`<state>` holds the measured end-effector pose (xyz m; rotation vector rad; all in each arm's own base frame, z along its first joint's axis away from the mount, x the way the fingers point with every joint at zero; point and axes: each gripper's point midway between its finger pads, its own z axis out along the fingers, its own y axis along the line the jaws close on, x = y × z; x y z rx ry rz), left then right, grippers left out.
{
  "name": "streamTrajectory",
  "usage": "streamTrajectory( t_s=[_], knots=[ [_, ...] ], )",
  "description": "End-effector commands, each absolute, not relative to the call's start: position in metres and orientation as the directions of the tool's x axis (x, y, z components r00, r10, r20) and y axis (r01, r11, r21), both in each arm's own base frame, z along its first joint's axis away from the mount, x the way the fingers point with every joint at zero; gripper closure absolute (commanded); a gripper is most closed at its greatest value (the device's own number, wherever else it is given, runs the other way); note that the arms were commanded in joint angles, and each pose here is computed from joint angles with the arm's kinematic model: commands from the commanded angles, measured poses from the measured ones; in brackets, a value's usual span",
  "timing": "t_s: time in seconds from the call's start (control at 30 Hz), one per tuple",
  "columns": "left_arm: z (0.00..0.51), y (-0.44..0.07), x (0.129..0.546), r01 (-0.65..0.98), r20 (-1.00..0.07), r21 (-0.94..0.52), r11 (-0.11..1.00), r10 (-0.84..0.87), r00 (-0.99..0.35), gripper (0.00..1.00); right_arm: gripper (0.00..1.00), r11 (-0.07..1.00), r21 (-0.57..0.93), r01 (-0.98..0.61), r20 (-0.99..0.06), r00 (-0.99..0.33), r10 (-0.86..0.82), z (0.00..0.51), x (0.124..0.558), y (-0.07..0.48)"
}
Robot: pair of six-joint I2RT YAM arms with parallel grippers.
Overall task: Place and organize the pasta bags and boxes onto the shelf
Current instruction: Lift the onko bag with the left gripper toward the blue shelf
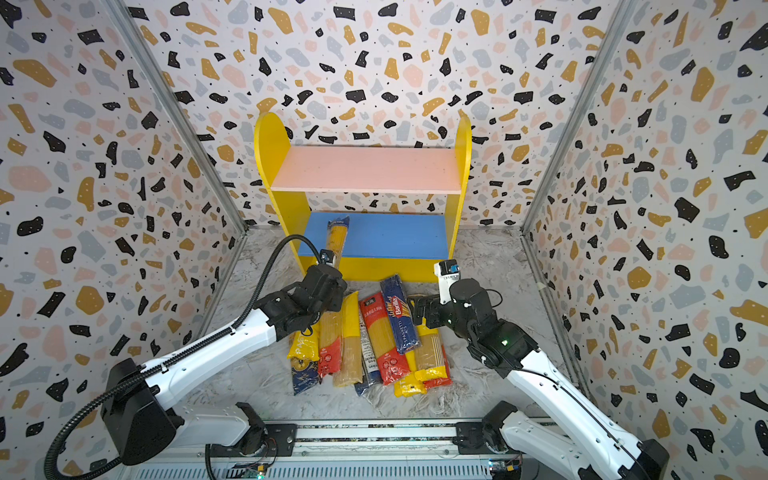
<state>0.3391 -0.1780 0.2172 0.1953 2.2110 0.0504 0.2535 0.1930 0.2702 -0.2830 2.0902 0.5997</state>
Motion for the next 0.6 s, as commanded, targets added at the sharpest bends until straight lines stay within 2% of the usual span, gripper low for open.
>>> streamTrajectory(
  t_s=[0.0,0.3,0.57],
  knots=[
    [0.281,-0.177,0.374,0.066,-0.895,0.119,0.991,0.135,-0.425,1.00,0.01,0.845,0.302,-0.441,-0.858,-0.513,0.040,0.292,0.257,0.198],
    [0.278,-0.155,0.420,-0.077,-0.883,0.231,0.970,0.176,-0.436,1.00,0.01,0.834,0.291,-0.469,-0.865,-0.502,0.019,0.299,0.266,0.211],
    [0.277,-0.144,0.455,-0.149,-0.889,0.236,0.960,0.151,-0.432,1.00,0.01,0.778,0.314,-0.544,-0.882,-0.470,0.028,0.315,0.269,0.231]
  ],
)
